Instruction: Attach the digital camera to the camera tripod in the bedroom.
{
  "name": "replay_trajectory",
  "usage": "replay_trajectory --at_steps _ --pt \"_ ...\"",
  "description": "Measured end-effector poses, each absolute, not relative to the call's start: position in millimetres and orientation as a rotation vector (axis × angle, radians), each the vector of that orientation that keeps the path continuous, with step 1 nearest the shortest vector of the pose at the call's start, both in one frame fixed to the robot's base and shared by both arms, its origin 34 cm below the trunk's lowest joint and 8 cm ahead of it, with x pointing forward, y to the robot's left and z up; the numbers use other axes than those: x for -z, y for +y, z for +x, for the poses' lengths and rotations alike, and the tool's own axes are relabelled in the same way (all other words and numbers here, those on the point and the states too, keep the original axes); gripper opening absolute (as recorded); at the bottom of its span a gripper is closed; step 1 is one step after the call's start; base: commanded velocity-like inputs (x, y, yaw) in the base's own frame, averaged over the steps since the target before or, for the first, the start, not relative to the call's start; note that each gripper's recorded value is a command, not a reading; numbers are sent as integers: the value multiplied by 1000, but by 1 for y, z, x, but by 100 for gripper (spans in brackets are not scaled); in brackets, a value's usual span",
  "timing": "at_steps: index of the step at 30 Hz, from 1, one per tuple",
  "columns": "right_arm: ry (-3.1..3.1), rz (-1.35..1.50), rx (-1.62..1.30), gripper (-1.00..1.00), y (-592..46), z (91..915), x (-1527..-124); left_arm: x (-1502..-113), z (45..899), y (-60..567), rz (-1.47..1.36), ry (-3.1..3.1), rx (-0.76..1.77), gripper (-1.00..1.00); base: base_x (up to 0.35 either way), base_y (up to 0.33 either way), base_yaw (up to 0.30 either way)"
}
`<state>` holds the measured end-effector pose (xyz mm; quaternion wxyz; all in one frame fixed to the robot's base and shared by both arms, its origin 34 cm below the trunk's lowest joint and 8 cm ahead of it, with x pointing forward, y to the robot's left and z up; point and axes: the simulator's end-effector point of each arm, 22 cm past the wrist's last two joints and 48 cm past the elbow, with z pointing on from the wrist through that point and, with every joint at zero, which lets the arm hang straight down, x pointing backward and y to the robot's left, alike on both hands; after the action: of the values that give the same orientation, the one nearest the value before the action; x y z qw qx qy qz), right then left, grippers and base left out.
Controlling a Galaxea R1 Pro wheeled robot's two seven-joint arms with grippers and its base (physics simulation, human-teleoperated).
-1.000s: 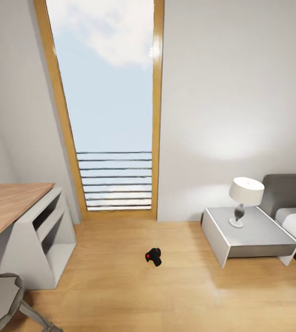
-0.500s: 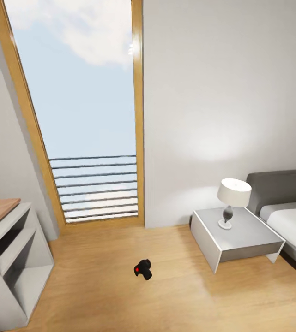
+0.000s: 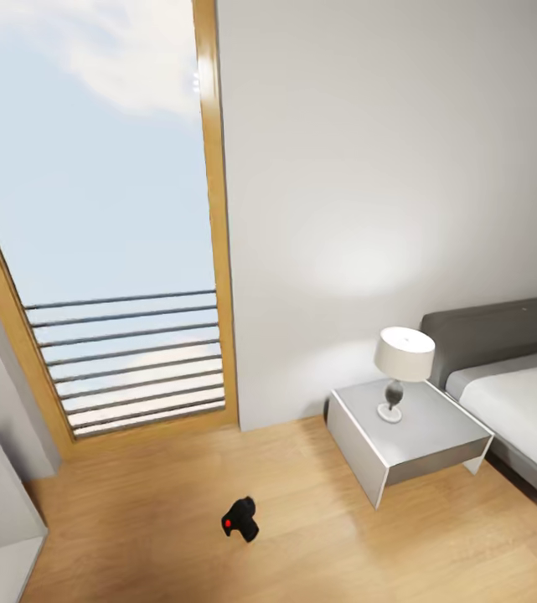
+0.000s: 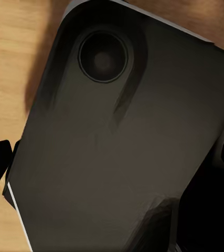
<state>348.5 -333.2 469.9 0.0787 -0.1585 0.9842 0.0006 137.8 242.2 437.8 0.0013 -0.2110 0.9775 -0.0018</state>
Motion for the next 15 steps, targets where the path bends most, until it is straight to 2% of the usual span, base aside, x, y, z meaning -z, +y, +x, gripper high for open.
replay_trajectory --at_steps 15 --pt "2956 -482 -10 100 -331 346 -469 -438 138 242 -663 3068 5 100 331 93 -26"
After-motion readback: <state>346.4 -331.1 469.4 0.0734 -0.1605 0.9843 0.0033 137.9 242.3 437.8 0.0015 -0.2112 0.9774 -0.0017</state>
